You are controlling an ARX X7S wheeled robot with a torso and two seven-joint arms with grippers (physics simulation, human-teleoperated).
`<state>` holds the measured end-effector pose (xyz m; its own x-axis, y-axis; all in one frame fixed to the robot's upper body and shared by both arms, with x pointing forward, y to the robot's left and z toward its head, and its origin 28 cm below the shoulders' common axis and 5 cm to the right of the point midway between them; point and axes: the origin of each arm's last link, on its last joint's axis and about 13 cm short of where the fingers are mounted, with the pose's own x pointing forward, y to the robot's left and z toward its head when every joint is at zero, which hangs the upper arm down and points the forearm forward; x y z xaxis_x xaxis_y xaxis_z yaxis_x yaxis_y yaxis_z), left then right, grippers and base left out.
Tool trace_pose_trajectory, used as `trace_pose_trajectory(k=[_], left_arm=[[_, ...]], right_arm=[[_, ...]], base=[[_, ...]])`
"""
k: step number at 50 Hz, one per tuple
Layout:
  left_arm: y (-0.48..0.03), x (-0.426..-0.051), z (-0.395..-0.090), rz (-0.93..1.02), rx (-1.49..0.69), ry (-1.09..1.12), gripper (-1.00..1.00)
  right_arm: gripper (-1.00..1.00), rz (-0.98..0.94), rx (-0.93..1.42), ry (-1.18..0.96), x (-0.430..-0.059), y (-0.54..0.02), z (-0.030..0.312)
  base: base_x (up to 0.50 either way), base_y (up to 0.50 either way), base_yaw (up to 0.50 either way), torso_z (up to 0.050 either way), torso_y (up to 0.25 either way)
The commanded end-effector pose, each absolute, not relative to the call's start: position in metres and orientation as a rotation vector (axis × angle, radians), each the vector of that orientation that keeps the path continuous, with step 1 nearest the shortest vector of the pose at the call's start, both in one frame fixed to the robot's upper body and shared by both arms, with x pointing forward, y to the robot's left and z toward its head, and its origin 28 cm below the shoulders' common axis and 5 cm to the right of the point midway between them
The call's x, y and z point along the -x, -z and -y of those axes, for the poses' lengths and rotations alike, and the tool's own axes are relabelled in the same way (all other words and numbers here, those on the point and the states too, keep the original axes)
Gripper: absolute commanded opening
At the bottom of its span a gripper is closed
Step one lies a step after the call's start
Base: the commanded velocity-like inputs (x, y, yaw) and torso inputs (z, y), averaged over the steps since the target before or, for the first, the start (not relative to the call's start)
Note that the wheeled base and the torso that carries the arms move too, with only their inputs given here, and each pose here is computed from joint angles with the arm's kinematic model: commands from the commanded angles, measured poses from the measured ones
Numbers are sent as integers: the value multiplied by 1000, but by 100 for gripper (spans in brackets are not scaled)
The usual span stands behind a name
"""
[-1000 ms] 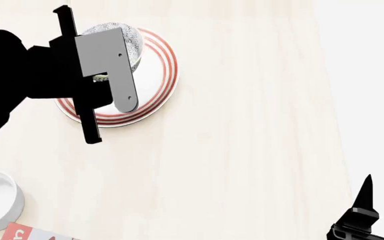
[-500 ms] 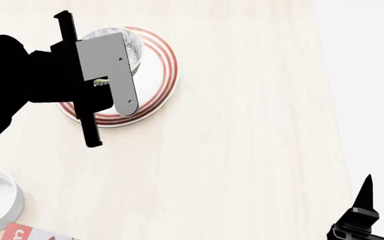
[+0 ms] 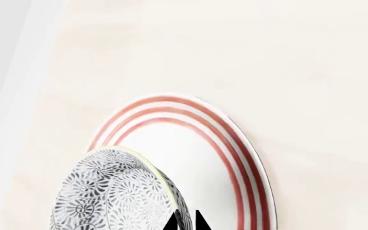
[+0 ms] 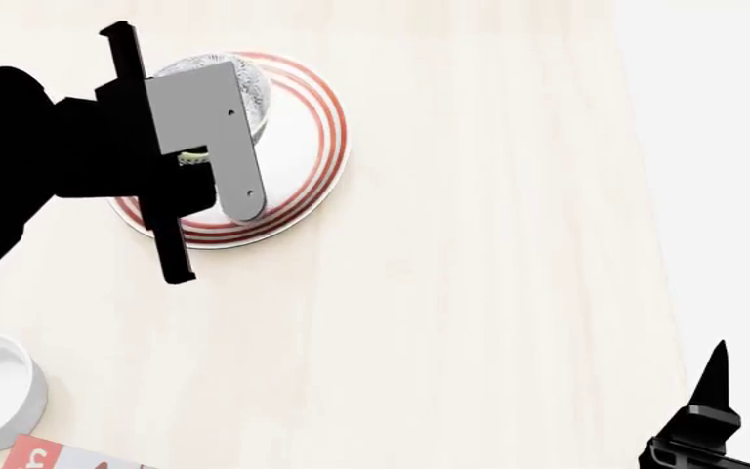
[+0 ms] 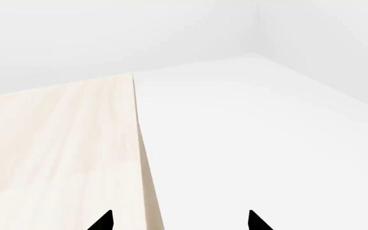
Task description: Pick the akita bowl next to the ramekin and place it on the plate.
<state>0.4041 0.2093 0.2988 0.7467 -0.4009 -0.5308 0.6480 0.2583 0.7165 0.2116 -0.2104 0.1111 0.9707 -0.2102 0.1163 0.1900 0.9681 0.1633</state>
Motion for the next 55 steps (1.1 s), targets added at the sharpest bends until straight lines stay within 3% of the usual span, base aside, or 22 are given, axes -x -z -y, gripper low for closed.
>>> trace_pose_trajectory(k=[1,55], left_arm=[[-302,-407,-212,-253,-1102,702,-100],[-294,-414,-209,-258,-1078,709,-100]], right_arm=[[100,133,-152,203,-212,-111,210],[100,133,-151,204,-211,-112,210]], base=[[0,0,0,0,0],[0,0,0,0,0]])
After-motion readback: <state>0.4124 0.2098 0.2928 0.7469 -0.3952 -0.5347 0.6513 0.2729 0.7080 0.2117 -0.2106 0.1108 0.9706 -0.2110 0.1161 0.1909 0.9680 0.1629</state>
